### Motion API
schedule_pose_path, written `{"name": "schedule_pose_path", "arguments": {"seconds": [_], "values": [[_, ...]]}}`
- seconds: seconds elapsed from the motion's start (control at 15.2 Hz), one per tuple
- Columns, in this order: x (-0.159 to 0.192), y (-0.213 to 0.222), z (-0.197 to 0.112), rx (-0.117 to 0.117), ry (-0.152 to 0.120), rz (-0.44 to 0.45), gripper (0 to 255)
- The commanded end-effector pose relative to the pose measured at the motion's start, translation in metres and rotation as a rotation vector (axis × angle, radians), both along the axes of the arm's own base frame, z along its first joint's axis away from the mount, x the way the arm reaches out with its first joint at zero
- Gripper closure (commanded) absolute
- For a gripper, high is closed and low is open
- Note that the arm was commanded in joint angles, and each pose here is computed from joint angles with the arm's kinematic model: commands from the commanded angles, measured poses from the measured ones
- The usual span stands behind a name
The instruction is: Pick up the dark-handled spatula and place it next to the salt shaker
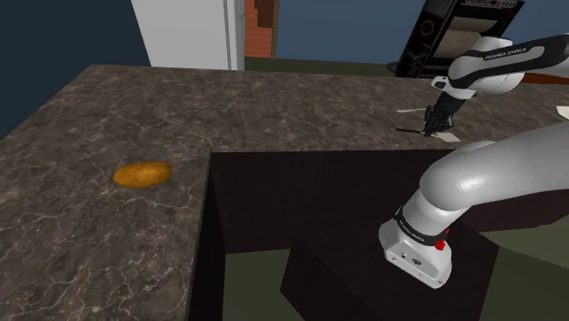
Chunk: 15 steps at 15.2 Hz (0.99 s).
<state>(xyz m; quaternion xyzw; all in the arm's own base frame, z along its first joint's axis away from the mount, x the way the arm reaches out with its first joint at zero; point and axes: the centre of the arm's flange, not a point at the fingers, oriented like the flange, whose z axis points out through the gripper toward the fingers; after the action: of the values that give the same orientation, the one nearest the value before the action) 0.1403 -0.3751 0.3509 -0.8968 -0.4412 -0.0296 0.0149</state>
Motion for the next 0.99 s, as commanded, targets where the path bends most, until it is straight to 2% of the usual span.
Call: {"name": "schedule_pose_path", "arguments": {"seconds": [0.0, 0.13, 0.2, 0.53, 0.79, 0.92], "values": [[0.0, 0.0, 0.0, 0.0, 0.0, 0.0, 255], [0.0, 0.0, 0.0, 0.0, 0.0, 0.0, 255], [0.0, 0.0, 0.0, 0.0, 0.0, 0.0, 0], [0.0, 0.0, 0.0, 0.0, 0.0, 0.0, 0], [-0.002, -0.003, 0.05, 0.0, 0.0, 0.0, 0], [-0.002, -0.003, 0.05, 0.0, 0.0, 0.0, 0]]}}
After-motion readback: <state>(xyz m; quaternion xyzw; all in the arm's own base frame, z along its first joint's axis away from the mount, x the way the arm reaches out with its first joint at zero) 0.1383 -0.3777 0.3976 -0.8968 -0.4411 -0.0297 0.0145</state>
